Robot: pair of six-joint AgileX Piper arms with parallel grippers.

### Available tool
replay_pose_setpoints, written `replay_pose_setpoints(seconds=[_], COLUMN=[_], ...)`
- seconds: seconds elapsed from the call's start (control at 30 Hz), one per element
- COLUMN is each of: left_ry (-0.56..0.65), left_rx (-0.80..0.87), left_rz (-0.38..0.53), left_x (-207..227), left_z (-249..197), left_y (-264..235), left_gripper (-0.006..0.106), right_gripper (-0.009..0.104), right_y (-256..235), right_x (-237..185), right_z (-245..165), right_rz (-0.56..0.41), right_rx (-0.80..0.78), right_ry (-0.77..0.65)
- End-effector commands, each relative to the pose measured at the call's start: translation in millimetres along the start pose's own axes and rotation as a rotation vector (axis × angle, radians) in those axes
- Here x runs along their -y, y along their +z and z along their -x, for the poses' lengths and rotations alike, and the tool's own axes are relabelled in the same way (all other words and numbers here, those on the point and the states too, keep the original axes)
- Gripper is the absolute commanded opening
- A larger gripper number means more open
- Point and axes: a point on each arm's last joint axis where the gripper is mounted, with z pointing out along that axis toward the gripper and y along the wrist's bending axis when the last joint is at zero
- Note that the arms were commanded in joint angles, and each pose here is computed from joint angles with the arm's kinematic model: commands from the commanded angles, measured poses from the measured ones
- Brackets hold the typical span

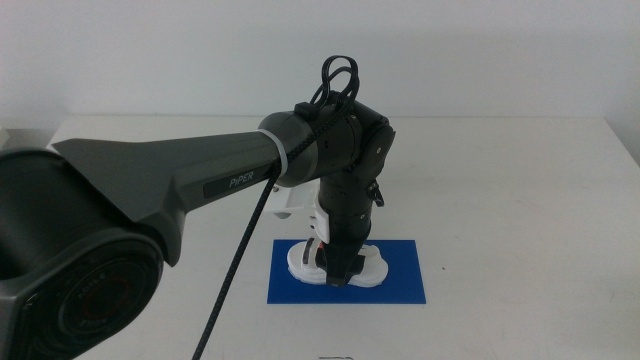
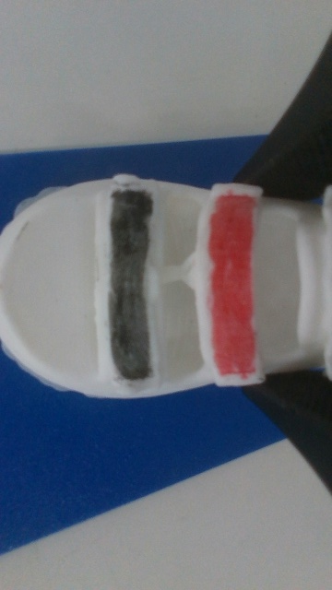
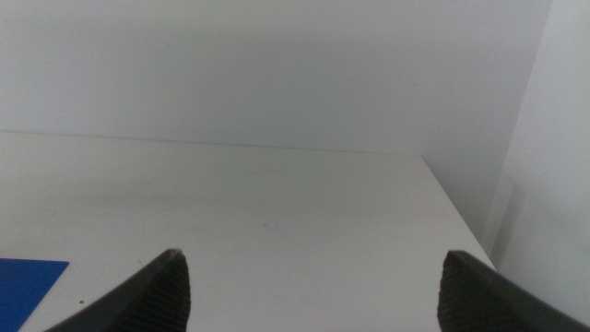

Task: Use one arm to grab the shoe from the table and place it on the mat.

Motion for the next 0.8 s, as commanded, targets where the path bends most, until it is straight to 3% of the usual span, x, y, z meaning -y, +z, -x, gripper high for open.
replay_pose_setpoints(seconds=[0.0, 0.13, 0.37, 0.43, 0.5, 0.6, 0.7, 0.77], left_ry=[-0.026, -0.026, 0.012, 0.082, 0.195, 0.472, 0.9, 1.266], left_rx=[-0.04, -0.041, -0.026, -0.011, 0.01, 0.054, 0.19, 0.324], left_rz=[-0.067, -0.068, -0.073, -0.126, -0.207, -0.294, -0.357, -0.369], left_x=[3, 2, -14, -21, -26, -37, -46, -54], left_z=[-1, -1, 13, 21, 29, 40, 54, 64], left_y=[-32, -36, -107, -141, -168, -201, -229, -249], left_gripper=[0.064, 0.094, 0.094, 0.094, 0.094, 0.094, 0.094, 0.094], right_gripper=[0.094, 0.094, 0.094, 0.094, 0.094, 0.094, 0.094, 0.094], right_y=[-3, -3, -3, -3, -3, -3, -3, -3], right_x=[1, 1, 1, 1, 1, 1, 1, 1], right_z=[14, 14, 14, 14, 14, 14, 14, 14], right_rz=[-0.008, -0.008, -0.008, -0.008, -0.008, -0.008, -0.008, -0.008], right_rx=[0.113, 0.113, 0.113, 0.113, 0.113, 0.113, 0.113, 0.113], right_ry=[-0.013, -0.013, -0.013, -0.013, -0.013, -0.013, -0.013, -0.013])
